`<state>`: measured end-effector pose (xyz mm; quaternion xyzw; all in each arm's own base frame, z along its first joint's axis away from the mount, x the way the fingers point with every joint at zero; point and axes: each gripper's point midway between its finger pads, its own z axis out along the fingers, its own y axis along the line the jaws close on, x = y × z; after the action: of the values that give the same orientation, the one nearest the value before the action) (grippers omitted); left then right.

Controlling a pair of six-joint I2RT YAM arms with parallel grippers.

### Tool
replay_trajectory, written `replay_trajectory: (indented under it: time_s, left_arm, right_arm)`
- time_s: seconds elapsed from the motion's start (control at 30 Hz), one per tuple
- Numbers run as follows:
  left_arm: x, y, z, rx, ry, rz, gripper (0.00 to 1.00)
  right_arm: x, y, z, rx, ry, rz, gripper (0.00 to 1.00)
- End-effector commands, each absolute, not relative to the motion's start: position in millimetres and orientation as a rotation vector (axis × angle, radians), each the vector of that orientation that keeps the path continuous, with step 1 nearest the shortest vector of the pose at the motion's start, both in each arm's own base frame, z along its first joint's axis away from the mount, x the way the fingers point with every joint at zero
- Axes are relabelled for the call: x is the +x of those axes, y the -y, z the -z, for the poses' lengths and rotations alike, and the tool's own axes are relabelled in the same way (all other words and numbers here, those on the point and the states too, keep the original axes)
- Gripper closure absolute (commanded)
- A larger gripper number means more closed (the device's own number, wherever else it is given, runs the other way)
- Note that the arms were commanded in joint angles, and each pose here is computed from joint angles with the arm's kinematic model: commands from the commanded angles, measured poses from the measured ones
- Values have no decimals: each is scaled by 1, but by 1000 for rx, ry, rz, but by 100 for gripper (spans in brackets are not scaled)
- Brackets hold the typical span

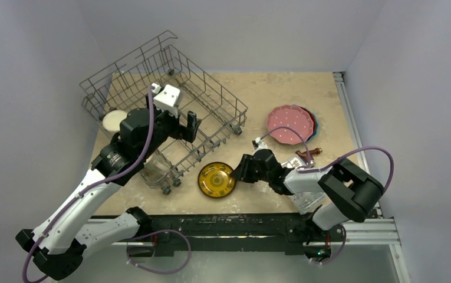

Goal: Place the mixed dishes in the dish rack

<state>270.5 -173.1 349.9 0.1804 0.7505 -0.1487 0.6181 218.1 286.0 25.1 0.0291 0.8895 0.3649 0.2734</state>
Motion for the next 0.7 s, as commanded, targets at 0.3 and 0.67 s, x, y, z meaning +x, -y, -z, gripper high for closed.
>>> replay_trajectory:
  time_s: [0.3,0.67]
  left_arm:
    - [275,198,-347,545,-1657,384,0]
    - [245,243,-338,808,-1603,592,0]
  right_arm:
    - [212,-274,-14,102,-2427,-913,100]
    - [187,-249,-69,175,-2609,-836,100]
